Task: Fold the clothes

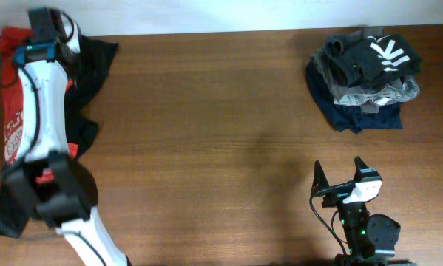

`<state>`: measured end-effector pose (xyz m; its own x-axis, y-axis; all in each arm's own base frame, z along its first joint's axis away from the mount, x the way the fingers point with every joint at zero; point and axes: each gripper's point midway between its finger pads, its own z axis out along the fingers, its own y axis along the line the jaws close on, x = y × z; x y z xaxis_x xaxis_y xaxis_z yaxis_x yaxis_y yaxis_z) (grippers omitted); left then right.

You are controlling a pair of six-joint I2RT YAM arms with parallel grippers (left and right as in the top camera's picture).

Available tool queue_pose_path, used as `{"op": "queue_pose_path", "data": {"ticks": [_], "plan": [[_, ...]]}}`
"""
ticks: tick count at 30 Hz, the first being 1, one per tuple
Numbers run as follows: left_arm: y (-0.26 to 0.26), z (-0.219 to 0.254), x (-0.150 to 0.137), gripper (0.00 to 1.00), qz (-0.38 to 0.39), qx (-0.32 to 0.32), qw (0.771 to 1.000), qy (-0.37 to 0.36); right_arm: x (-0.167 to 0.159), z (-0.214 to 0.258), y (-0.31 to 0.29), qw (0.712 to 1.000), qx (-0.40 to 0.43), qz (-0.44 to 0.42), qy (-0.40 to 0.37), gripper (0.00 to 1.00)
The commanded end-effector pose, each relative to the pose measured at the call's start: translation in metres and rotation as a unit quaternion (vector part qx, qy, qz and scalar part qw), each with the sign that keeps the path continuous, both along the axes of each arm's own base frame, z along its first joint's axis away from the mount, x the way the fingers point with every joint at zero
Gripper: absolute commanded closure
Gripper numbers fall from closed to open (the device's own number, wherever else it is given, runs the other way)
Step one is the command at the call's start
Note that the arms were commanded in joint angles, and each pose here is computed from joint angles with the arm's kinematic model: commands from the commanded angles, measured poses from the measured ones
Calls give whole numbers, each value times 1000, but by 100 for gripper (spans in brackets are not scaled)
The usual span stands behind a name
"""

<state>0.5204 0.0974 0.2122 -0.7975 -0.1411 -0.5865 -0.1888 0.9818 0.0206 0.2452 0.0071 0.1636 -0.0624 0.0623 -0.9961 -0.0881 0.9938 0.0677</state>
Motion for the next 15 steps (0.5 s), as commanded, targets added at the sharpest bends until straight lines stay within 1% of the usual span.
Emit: {"op": "queue_pose_path", "data": {"ticks": [1,3,7,12,15], "plan": [[-10,104,-29,1,12,42,994,-98,0,-2,4,1000,2,10,-2,1],[-17,131,-38,1,5,43,991,-130,0,-2,4,1000,2,10,-2,1],[-28,171,-58,1,-9,35,984,-176,0,-2,4,1000,2,10,-2,1],[-40,204,-86,1,-23,23,975,-220,0,-2,4,1000,2,10,-2,2],[-45,215,-101,1,-25,17,965,-262,0,-2,4,1000,2,10,-2,2]]}}
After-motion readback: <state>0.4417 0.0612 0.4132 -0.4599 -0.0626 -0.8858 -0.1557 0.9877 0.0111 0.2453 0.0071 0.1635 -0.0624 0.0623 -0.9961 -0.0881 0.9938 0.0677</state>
